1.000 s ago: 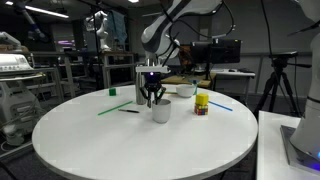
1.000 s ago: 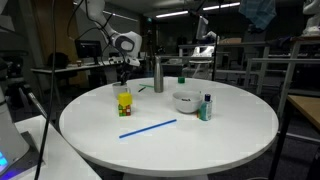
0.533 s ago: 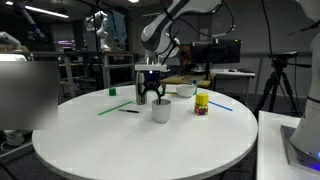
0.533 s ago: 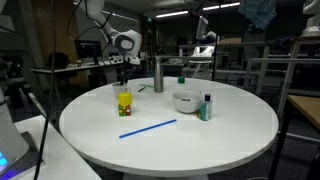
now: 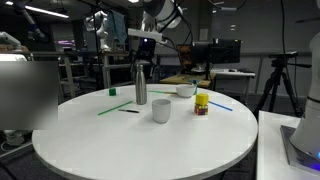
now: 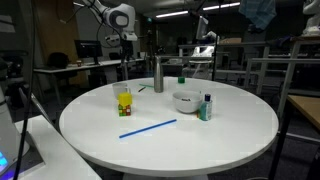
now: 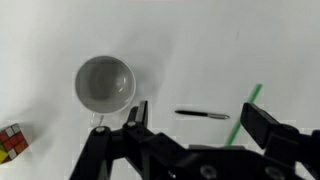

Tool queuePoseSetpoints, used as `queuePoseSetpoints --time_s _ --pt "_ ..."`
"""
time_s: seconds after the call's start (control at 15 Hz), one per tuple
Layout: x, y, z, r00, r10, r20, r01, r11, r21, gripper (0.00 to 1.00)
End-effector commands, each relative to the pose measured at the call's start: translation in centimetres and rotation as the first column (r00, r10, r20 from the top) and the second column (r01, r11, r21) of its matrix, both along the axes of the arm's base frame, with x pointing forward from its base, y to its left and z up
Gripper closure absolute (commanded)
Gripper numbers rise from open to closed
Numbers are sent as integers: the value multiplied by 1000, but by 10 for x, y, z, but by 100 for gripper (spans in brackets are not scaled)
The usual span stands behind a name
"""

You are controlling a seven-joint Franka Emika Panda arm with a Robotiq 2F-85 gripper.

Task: Put the cup upright on the table

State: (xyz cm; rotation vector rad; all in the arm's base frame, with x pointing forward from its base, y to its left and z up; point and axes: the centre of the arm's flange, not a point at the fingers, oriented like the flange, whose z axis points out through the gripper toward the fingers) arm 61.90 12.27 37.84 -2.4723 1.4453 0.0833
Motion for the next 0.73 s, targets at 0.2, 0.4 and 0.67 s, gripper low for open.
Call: queuePoseSetpoints --time_s 0.2,0.4,0.67 --pt "-17 14 99 986 -10 167 17 999 -45 0" --pt "-23 16 115 982 -9 190 17 999 -43 0" --pt "-22 16 108 984 -9 180 17 999 -46 0"
